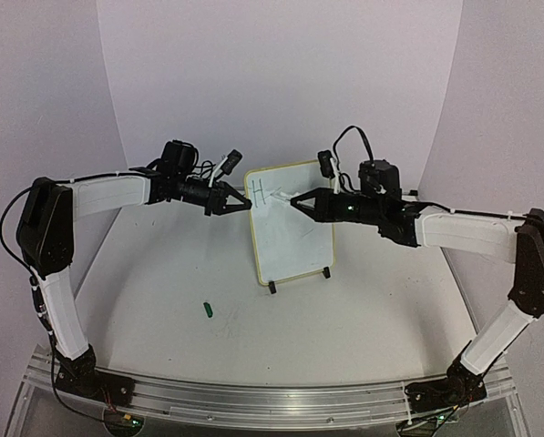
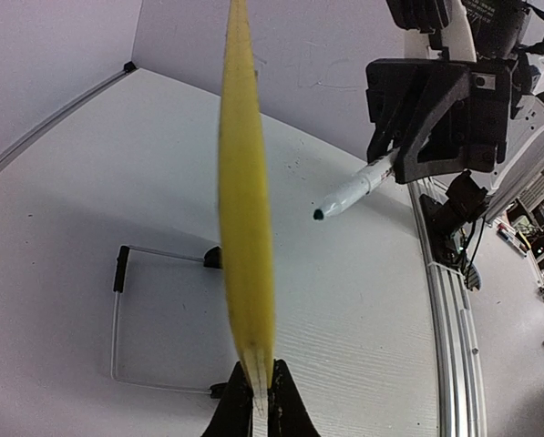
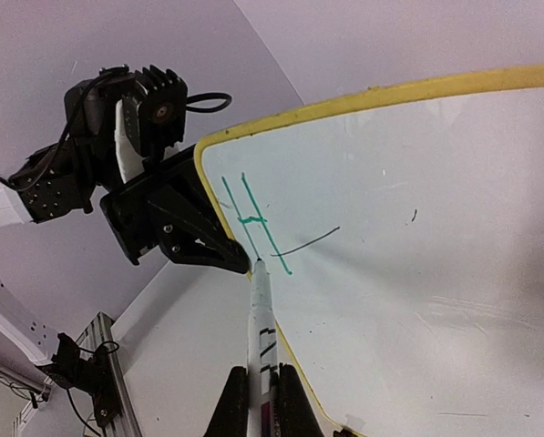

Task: Write a sentence on the whiteboard
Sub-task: Write on the whiteboard with the whiteboard marker without the cap.

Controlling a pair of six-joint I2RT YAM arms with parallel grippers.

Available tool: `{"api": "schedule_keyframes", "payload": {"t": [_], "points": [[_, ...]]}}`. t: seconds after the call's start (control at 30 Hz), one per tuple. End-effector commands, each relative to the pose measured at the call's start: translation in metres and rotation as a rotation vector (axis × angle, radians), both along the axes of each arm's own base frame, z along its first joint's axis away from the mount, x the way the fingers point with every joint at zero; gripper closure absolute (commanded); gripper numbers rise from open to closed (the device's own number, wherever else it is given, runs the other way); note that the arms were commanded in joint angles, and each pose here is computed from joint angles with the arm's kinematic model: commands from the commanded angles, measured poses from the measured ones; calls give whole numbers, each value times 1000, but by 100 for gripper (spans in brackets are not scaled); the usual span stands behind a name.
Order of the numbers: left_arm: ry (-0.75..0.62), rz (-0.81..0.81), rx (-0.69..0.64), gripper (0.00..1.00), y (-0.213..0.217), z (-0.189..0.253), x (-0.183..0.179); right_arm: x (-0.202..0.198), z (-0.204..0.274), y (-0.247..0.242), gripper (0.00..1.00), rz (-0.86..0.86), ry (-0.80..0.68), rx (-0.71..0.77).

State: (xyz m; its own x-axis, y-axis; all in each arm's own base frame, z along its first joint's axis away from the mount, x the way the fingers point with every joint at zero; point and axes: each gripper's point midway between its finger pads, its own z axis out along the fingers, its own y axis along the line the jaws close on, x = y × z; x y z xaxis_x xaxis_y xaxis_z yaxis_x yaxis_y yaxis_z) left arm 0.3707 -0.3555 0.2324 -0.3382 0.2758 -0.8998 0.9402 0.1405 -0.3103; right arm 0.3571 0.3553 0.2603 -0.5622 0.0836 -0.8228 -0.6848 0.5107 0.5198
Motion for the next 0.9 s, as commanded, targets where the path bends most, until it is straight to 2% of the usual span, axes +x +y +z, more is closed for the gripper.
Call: {"api": "schedule_keyframes", "payload": {"t": [0.0,0.43,0.87], "points": [[29,-3,38,100,1,-4,-5,11,23,5,100,-3,-53,48],[30,-3,41,100,0,-6,-4,30,20,0,100,-66,-58,38],[30,-4,45,100,0,-7,-4,30,15,8,100,-19,-58,32]]}}
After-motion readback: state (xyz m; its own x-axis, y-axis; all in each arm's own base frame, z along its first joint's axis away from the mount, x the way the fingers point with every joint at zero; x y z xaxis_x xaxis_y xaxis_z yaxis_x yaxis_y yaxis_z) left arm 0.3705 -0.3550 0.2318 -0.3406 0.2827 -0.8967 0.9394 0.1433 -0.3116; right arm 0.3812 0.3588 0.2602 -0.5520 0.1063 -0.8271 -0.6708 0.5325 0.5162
